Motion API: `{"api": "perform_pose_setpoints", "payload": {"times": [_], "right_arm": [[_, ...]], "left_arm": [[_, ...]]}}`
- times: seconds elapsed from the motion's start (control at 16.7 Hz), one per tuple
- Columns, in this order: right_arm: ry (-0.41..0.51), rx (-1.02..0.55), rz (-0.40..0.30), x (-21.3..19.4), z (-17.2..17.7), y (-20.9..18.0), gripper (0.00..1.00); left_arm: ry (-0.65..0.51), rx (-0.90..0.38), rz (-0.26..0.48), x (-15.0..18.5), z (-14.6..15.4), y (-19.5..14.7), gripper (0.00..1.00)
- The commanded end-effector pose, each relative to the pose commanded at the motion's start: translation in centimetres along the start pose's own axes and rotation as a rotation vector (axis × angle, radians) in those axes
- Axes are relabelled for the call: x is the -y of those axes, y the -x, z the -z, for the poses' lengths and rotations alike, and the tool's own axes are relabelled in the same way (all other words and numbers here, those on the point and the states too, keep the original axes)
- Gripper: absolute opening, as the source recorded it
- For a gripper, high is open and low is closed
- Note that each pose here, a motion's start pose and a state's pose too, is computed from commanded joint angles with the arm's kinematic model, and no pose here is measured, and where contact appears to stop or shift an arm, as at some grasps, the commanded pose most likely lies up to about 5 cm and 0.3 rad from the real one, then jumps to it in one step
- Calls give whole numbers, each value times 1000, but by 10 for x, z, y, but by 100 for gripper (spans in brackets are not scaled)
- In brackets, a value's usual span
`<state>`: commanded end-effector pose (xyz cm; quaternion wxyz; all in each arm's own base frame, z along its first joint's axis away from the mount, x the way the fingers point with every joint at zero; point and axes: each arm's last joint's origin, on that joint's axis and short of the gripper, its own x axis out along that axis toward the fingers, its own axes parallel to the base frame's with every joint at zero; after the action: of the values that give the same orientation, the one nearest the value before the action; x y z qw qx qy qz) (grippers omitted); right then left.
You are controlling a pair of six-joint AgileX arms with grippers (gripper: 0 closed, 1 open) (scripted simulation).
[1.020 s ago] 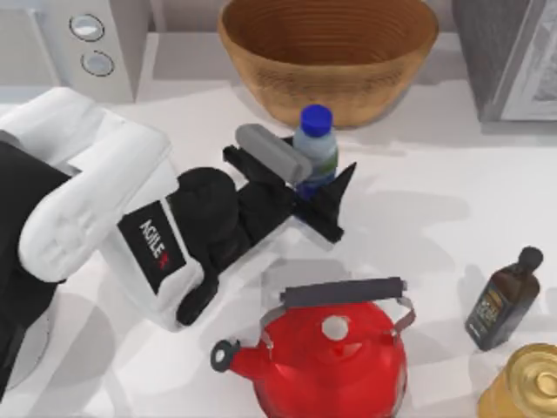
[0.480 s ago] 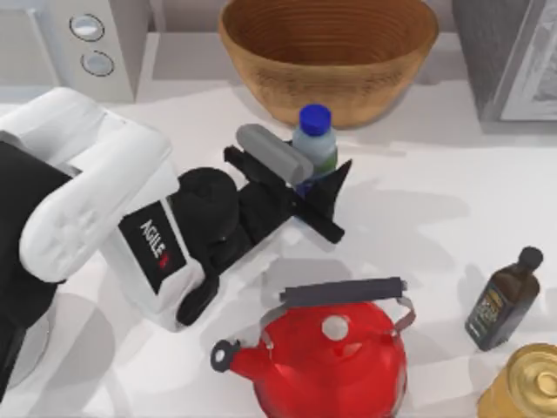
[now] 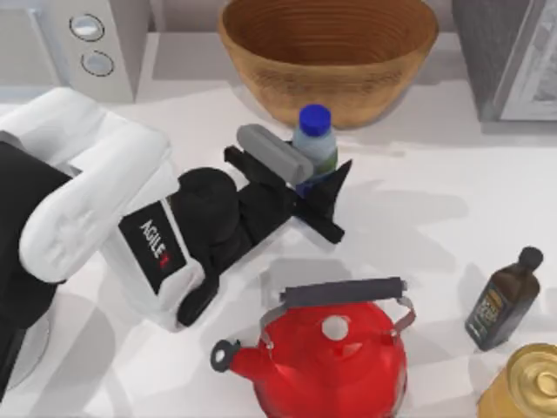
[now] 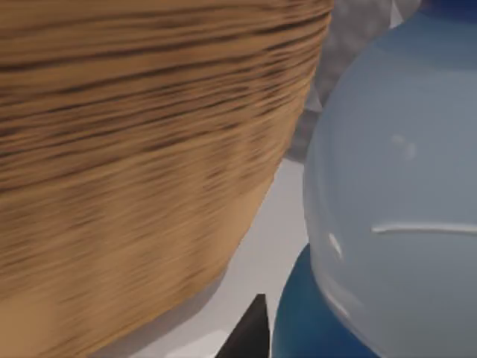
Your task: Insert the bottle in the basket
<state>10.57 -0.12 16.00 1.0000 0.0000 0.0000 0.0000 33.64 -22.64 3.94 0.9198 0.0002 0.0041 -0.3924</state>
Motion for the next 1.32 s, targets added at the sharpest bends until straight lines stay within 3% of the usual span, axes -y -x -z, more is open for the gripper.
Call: {"api": "perform_pose_setpoints", "payload": {"times": [0.24,0.54,0.9,1.08,1.32], "right_arm": [[0,0,0,0,0,0,100],[0,0,0,0,0,0,100],[0,0,0,0,0,0,100],[0,0,0,0,0,0,100],[0,0,0,0,0,0,100]], "left_arm": [[13,-25,61,12,-13,15,0],[33,-30,100,16,-54,59,0],[4,16,49,7,-98,122,0],[-1,4,3,1,-99,140,0],[0,1,-2,0,-99,142,0]]}}
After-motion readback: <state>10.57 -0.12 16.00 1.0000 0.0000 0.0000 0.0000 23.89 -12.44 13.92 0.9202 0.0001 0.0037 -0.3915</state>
